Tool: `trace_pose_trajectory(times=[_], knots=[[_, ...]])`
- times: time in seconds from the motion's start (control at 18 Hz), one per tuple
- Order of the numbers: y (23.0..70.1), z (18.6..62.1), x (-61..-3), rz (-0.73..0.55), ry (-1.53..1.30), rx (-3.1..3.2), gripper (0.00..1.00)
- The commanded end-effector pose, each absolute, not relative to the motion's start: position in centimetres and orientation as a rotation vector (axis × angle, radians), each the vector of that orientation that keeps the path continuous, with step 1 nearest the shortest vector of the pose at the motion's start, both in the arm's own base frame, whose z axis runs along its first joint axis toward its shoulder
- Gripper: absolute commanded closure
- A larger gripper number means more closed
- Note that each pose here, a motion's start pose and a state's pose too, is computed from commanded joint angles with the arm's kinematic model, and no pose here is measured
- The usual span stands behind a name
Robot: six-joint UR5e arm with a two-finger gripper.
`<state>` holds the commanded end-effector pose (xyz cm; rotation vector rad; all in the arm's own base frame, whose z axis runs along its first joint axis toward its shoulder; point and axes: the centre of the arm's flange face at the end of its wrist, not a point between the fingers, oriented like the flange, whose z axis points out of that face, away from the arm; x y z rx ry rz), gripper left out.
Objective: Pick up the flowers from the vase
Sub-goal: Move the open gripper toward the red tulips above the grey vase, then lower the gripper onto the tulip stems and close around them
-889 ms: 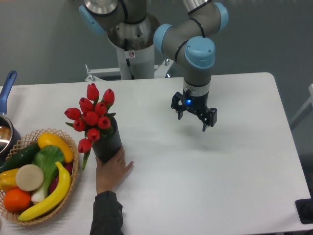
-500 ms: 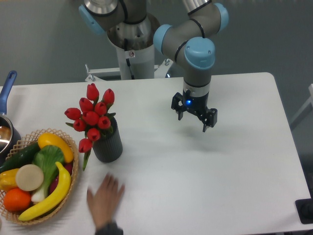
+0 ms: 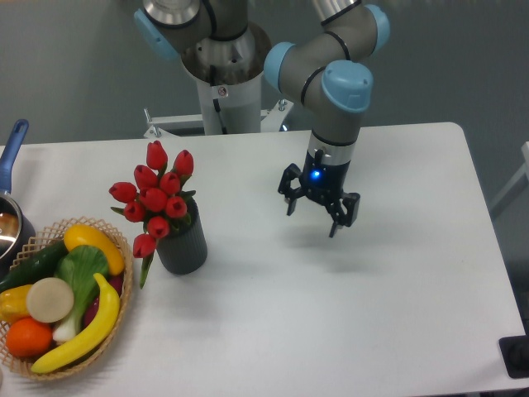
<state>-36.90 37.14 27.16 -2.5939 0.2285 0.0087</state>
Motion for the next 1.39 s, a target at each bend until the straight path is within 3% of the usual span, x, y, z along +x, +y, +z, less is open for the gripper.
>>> trace_pose_trajectory(times=[0.22,0.5,1.39], knots=[[39.2,29.2,-34.2,-0.069,0.285,-2.419,0.00],[37.1,32.1,-29.4,-0.071,0.289,-2.305,0.00],[40.9,30.8,-27.1,-0.359,0.302,-2.001,0.00]])
